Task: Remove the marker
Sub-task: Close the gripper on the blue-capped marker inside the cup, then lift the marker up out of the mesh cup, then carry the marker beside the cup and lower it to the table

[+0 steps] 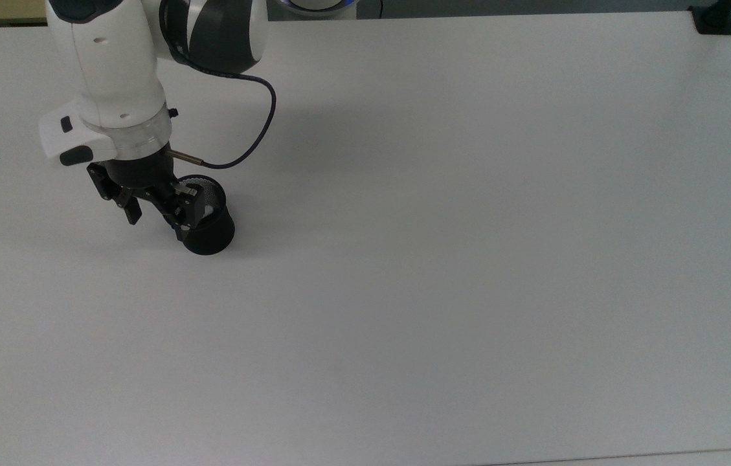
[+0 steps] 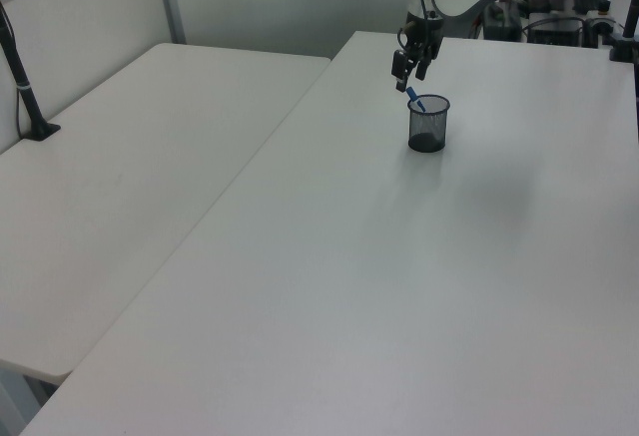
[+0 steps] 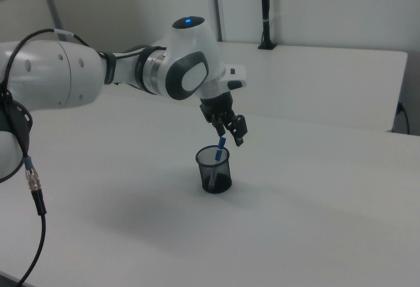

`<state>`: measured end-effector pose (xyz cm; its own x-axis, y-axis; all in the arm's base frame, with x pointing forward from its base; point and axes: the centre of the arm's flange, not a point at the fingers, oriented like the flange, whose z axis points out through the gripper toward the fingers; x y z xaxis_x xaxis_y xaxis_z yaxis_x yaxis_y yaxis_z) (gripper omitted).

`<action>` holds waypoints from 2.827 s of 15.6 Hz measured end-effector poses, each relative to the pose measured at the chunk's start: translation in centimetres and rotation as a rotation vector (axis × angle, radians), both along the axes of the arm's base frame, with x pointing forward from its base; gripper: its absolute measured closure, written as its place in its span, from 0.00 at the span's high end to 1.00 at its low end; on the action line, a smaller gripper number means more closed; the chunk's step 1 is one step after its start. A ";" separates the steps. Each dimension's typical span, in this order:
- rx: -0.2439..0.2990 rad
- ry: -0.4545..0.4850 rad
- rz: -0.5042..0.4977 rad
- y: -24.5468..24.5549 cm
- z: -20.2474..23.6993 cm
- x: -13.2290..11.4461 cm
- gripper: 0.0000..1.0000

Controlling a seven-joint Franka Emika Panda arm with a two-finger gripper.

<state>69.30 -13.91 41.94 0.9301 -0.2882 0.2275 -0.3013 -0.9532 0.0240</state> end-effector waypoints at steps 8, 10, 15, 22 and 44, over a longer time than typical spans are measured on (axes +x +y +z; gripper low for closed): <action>0.007 0.024 0.005 0.8 -0.7 0.0 0.86; 0.010 0.041 0.005 0.9 -0.9 -0.1 0.85; 0.014 0.068 0.011 1.0 -1.2 -0.4 0.52; 0.015 0.071 0.015 1.2 -1.2 -0.3 0.18; 0.132 0.287 0.136 9.5 6.9 -5.2 0.18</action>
<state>64.09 -4.40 48.88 0.9827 -0.1671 -0.0799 -0.1704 -0.9847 -0.0363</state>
